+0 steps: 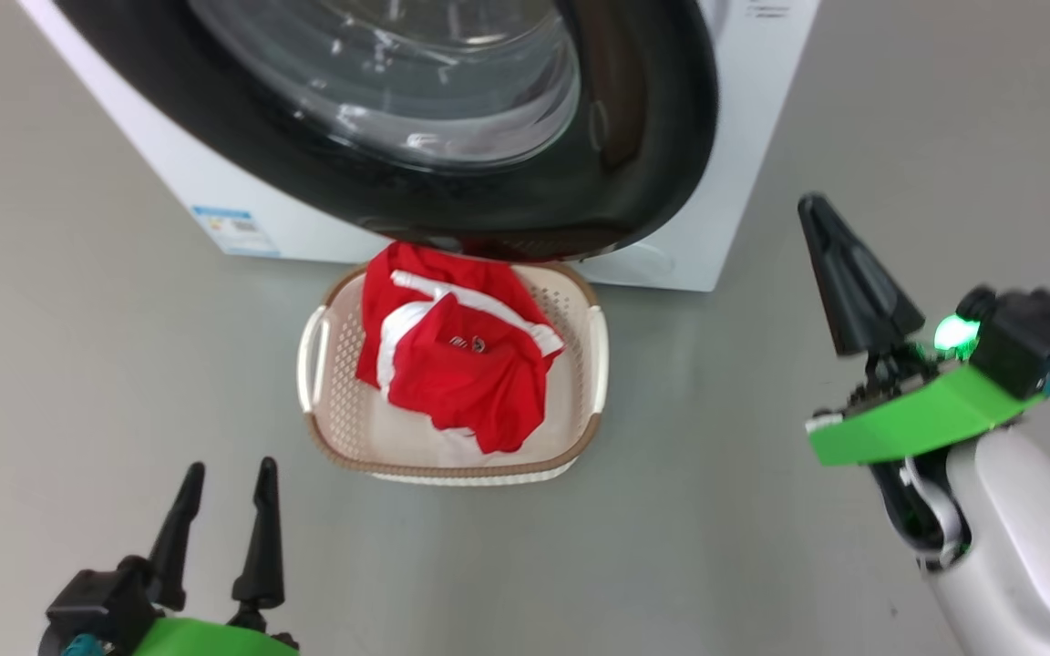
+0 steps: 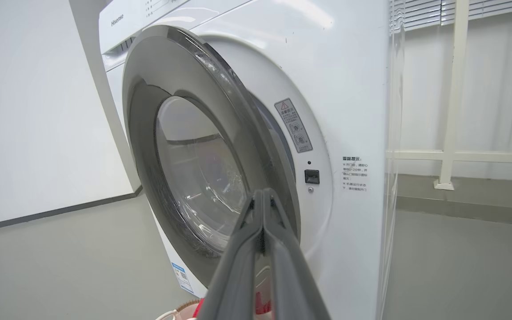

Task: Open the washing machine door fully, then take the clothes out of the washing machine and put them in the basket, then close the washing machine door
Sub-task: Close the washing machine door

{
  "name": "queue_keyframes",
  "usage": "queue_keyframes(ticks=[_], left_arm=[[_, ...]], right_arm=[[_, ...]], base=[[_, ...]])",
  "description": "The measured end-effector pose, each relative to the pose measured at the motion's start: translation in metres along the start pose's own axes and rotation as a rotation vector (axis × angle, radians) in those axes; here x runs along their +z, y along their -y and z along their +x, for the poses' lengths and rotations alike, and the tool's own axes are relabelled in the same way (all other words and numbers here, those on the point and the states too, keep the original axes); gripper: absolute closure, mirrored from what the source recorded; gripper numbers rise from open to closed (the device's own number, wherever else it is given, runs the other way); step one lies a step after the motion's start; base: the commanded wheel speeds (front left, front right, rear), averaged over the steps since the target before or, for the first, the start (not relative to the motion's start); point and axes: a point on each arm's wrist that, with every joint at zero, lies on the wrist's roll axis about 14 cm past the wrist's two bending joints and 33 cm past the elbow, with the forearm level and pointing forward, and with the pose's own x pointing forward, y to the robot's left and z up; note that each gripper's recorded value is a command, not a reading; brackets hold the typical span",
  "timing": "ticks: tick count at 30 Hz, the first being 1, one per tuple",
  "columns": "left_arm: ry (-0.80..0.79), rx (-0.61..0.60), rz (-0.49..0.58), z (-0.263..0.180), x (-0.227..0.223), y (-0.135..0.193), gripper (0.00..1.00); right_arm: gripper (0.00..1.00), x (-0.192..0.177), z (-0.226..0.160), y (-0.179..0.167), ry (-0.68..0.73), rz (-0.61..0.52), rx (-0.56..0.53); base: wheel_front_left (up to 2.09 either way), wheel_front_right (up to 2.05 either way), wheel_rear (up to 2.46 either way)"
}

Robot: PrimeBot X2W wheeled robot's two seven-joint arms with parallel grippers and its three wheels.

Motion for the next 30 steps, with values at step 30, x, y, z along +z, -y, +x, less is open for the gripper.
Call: queue_keyframes(ticks=[30], left_arm=[[-0.073,0.048,-0.036,0.038,-0.028,-0.001,0.00]], right_arm=[[1.00,-0.083,0.101,0.010,-0.066,0.051,0.131]], base=[[0.00,0.00,0.00]])
